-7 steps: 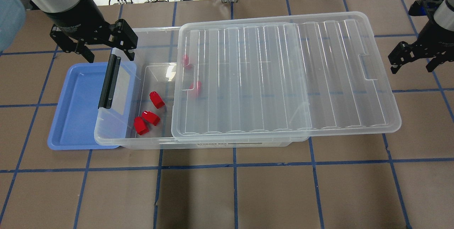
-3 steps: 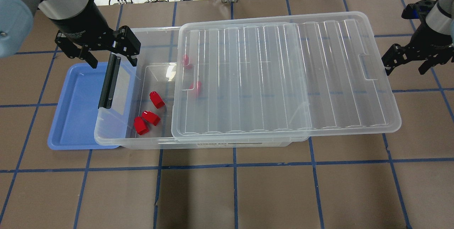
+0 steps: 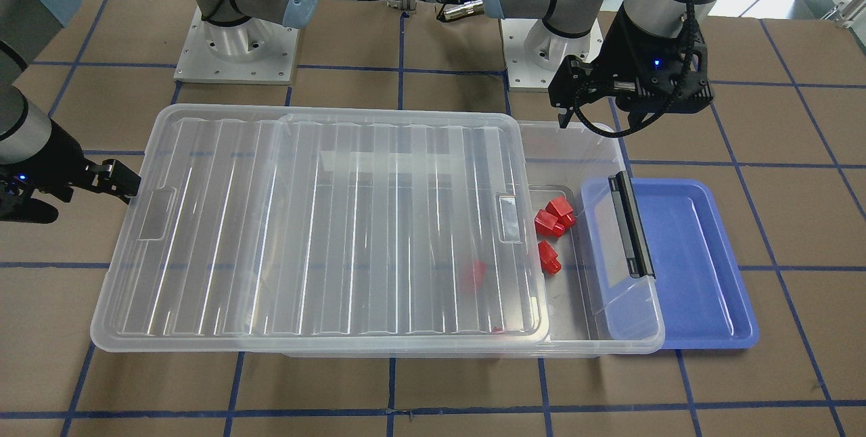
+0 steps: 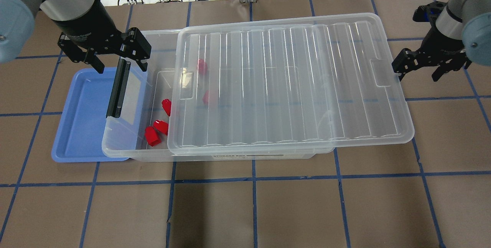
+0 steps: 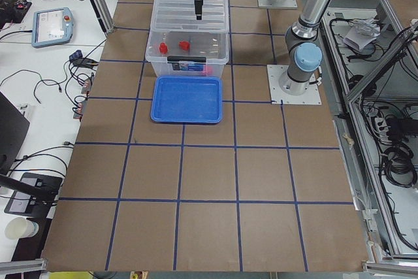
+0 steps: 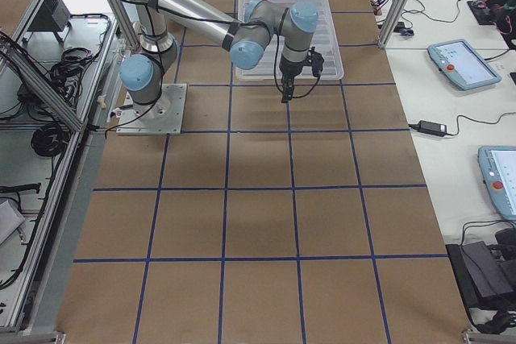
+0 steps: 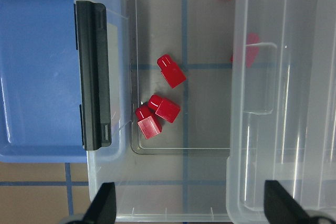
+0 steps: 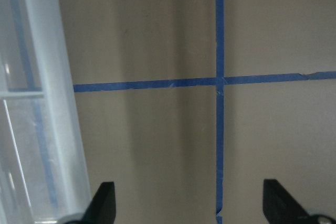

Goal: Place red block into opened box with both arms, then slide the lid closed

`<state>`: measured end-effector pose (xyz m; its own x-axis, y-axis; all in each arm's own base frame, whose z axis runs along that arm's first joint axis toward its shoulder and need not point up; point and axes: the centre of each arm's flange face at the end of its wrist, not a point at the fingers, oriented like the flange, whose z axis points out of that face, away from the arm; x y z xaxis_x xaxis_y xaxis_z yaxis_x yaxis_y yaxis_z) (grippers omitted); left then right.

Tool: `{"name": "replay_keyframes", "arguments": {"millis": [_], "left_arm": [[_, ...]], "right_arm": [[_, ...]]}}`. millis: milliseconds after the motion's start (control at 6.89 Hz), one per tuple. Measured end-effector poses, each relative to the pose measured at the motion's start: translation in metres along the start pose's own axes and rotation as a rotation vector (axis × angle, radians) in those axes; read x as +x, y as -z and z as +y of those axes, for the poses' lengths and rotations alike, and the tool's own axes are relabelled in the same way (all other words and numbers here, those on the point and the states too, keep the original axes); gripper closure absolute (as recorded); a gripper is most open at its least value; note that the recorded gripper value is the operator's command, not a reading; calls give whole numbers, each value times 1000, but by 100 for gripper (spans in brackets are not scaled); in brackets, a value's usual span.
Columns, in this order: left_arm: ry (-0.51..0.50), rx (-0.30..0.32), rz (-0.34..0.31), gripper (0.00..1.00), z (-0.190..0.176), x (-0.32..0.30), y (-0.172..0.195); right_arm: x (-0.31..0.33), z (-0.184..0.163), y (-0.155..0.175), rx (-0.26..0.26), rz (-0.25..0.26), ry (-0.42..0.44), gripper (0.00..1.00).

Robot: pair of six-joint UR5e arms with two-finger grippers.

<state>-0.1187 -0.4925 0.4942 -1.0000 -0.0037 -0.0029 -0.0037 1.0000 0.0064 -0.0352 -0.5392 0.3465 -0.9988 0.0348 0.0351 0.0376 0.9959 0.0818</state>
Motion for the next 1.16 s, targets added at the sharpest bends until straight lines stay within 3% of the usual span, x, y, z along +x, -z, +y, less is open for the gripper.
{"name": "replay_keyframes", "arguments": {"millis": [435,1161], "left_arm": [[0,37,-1,0,-6,0,2],[6,44,-6,0,-3,-2,6]], "right_arm": [[-55,-2,5,38,14,16,0],[-125,0,6,81,25,78,0]]}}
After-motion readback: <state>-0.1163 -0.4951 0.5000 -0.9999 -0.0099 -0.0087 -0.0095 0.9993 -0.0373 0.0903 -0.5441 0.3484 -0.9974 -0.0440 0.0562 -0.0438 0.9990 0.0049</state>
